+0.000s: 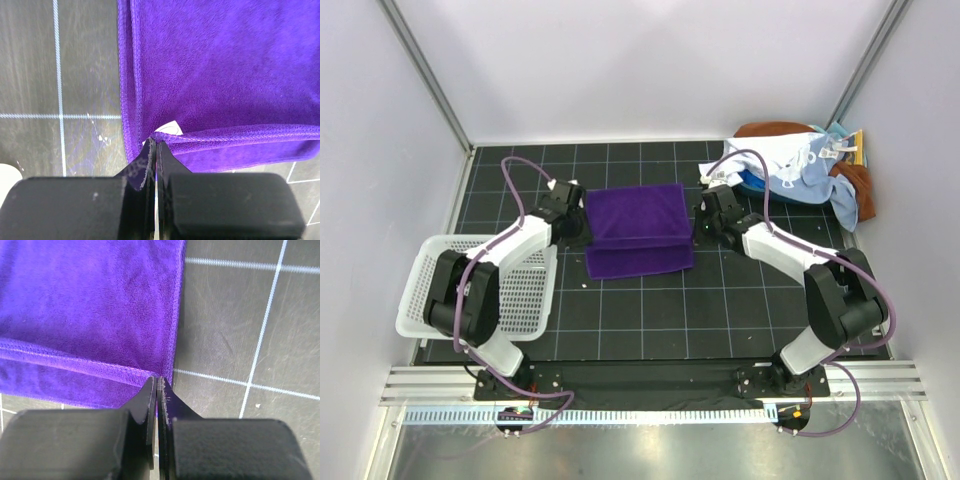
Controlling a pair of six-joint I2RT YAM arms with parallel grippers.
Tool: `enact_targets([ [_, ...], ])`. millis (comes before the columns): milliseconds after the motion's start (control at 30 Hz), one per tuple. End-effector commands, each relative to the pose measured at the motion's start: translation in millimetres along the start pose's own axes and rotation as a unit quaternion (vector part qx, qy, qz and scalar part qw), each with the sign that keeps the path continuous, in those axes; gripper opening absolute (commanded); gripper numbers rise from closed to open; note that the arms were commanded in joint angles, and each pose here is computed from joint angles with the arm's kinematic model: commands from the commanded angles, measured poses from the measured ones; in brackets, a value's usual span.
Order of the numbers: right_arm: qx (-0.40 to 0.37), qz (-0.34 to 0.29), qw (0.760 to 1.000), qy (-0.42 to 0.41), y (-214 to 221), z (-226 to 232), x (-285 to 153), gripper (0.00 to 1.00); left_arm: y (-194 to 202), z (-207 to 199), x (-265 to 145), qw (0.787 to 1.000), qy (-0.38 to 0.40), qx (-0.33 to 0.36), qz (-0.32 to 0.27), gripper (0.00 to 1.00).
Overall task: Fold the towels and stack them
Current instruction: Fold the towel
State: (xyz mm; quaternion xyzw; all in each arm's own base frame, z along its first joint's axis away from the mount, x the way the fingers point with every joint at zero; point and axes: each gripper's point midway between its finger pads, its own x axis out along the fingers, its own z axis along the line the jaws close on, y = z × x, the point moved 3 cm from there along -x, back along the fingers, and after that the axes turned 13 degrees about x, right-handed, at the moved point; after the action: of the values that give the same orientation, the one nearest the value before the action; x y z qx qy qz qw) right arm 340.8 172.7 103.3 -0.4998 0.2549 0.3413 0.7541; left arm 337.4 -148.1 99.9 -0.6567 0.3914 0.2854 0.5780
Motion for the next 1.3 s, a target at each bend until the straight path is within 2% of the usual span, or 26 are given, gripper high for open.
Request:
enact_targets([
  [0,0.015,-0.015,1.0,-0.012,-1,3,6,0.01,5,1,-1,1.0,-0.004,0.004,-0.002,0.0],
  [233,0.017,0.008,1.0,-0.013,17,-2,17,0.02,21,2,8,1.0,-0.01,0.008,0.018,0.0],
  [500,0.012,0.013,1.0,-0.01,22,-4,20,0.06,28,-2,8,1.0,-0.003,0.017,0.025,0.06],
  [800,0.006,0.02,0.999,-0.027,22,2,10,0.24,29,-3,2,1.0,-0.001,0.015,0.025,0.12],
  [967,0.003,0.017,0.999,-0.033,20,5,-3,0.34,29,-4,-9,1.0,0.003,0.012,0.023,0.23],
  [1067,0.003,0.01,0.999,-0.033,15,7,-14,0.36,28,-5,-21,1.0,0.008,0.012,0.019,0.27],
  [1267,0.005,0.006,0.999,-0.034,6,12,-25,0.37,20,-12,-43,1.0,0.03,0.01,0.003,0.28],
])
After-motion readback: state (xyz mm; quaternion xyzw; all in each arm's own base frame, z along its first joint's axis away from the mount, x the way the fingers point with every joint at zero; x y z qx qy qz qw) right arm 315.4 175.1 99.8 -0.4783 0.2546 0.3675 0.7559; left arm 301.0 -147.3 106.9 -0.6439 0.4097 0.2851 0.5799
